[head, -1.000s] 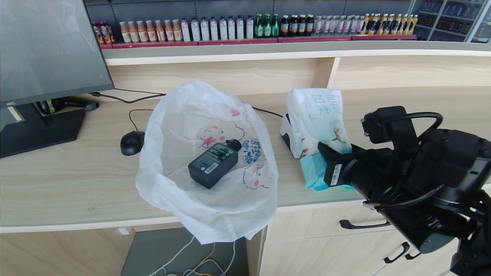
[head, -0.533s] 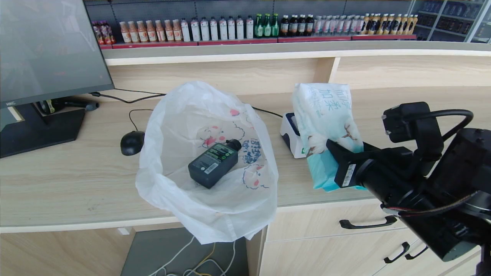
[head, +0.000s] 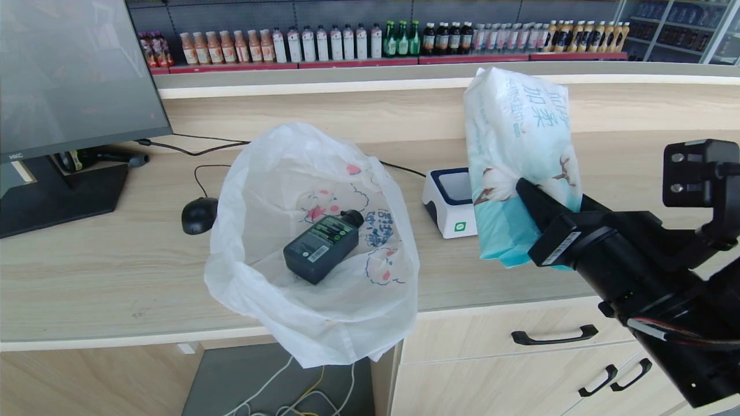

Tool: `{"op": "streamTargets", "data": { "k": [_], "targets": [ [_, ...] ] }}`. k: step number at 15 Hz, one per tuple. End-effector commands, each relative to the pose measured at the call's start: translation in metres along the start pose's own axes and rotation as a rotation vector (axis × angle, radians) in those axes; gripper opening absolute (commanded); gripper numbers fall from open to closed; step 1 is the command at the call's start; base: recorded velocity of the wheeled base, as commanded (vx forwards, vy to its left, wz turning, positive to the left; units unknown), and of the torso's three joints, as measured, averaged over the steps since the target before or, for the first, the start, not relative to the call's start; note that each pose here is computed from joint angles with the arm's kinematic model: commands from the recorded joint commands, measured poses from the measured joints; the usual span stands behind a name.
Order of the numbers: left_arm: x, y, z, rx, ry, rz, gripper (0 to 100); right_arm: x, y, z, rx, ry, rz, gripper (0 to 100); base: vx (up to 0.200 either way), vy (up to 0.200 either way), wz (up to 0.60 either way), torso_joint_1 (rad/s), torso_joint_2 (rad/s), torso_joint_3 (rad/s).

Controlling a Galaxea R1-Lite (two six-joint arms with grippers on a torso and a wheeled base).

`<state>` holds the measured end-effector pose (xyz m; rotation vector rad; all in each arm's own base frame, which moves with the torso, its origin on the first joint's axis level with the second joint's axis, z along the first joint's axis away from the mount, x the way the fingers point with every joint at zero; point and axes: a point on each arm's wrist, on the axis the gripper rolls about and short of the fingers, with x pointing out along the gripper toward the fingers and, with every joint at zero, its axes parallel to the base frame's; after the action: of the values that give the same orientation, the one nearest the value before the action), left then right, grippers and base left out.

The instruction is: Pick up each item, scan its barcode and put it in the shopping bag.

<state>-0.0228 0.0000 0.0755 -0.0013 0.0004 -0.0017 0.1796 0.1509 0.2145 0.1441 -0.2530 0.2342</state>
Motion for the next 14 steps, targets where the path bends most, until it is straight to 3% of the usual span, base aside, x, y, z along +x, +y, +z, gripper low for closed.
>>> {"op": "streamTargets", "data": {
  "k": [1, 5, 10, 14],
  "targets": [
    [0.000, 0.000, 0.000, -0.002, 0.000, 0.000, 100, 0.001, 0.001, 0.003, 0.008, -0.020, 0.027, 0, 0.000, 0.000, 0.00, 0.000, 0.00, 0.000],
    [0.000, 0.000, 0.000, -0.002, 0.000, 0.000, 100, 0.000, 0.002, 0.011, 0.015, -0.078, 0.081, 0, 0.000, 0.000, 0.00, 0.000, 0.00, 0.000],
    [0.000, 0.000, 0.000, -0.002, 0.000, 0.000, 100, -0.003, 0.001, 0.014, 0.018, -0.085, 0.092, 0, -0.200, 0.000, 0.00, 0.009, 0.01, 0.003],
    [0.000, 0.000, 0.000, 0.000, 0.000, 0.000, 100, 0.001, 0.008, 0.007, 0.009, -0.066, 0.136, 0, 0.000, 0.000, 0.00, 0.000, 0.00, 0.000]
  ]
}}
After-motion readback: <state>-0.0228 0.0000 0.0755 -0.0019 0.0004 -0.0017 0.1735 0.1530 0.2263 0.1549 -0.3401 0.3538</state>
